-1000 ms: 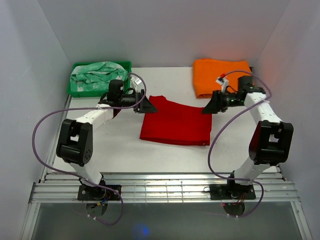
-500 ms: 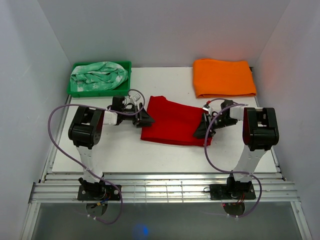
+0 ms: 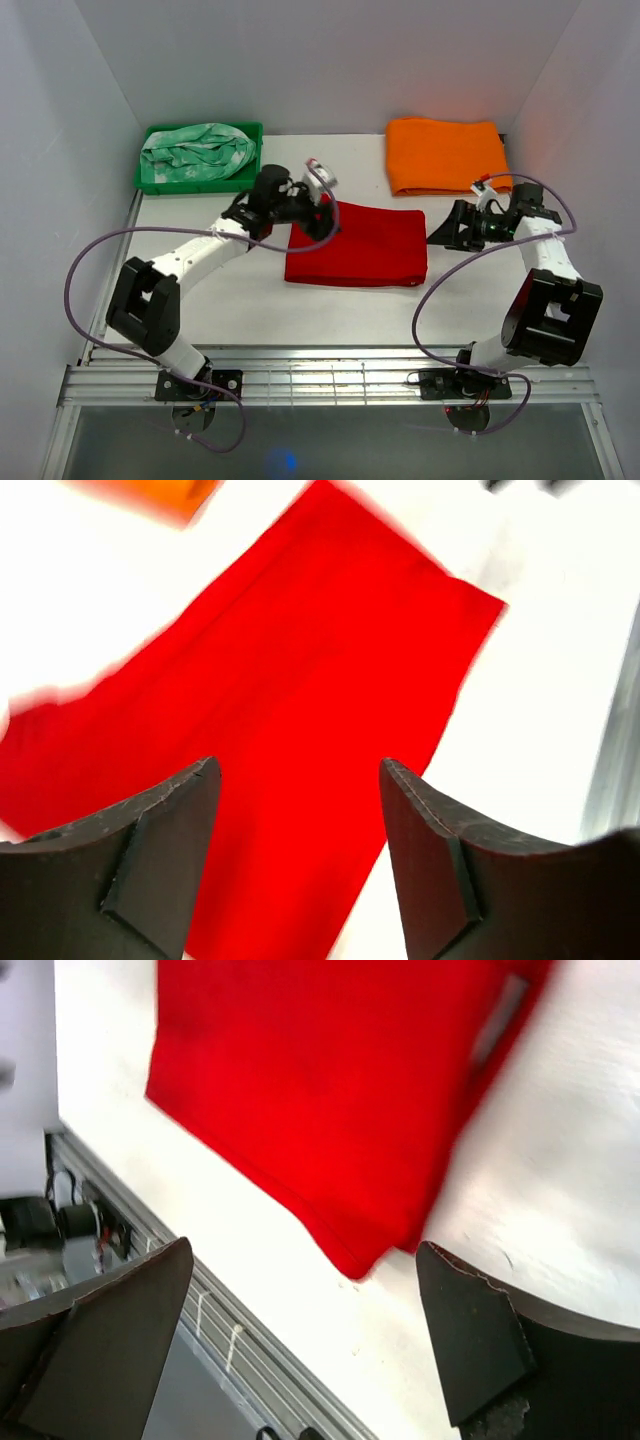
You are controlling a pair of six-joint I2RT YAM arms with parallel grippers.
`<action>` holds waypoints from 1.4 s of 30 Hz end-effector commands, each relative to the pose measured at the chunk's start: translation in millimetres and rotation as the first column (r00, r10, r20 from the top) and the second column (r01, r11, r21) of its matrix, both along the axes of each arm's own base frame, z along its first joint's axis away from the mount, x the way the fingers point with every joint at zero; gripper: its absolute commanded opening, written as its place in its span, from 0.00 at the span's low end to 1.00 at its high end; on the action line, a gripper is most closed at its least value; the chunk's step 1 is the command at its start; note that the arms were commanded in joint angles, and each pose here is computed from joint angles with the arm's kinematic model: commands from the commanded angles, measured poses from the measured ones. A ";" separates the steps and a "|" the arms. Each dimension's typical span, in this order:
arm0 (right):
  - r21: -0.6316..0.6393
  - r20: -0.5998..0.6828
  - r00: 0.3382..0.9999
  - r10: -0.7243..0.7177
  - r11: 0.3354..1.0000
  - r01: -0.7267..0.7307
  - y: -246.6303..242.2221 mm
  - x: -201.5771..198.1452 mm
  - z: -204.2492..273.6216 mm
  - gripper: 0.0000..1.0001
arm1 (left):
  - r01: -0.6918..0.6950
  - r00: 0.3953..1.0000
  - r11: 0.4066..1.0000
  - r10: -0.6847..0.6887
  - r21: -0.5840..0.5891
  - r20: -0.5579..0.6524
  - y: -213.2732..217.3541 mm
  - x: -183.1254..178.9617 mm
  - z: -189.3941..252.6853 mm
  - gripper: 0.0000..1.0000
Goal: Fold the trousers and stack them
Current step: Fold the trousers, then neatly place the folded trousers to the corner
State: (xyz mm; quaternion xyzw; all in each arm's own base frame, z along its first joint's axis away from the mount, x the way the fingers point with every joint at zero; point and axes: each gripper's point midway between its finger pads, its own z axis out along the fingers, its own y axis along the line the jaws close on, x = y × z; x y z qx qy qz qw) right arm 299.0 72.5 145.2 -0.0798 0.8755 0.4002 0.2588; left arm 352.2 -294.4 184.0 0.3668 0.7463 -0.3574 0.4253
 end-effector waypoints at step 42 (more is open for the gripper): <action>0.243 -0.216 0.763 -0.610 0.723 0.647 -23.7 -19.1 -77.2 0.90 | 0.419 0.872 0.854 -0.473 0.307 0.125 -142.1 -86.3 -121.8 0.00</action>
